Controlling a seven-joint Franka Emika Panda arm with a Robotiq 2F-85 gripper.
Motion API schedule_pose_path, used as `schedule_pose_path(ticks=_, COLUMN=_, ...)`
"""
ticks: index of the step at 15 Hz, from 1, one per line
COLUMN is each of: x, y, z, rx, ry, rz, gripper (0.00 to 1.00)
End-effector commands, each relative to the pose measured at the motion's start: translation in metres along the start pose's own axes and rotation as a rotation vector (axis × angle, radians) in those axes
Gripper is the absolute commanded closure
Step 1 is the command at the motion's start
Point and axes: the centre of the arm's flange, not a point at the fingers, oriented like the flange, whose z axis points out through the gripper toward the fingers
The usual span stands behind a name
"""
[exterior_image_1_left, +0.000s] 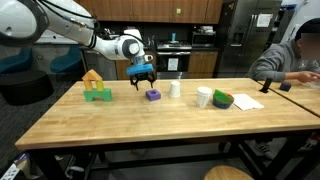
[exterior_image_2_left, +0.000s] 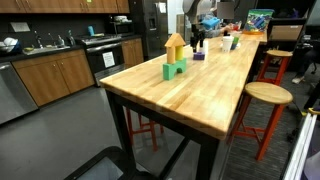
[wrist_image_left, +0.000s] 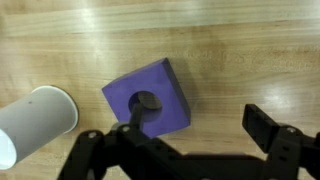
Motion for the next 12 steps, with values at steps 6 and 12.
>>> schedule_pose_path(ticks=6, x=-0.008, y=-0.002, z=-0.009, rx=-0.039, ry=0.010, rz=-0.137, gripper=0.00)
schedule_pose_path(ticks=12, x=-0.012, y=-0.010, z=0.005, rx=-0.009, ry=-0.004, rz=-0.121, gripper=0.00)
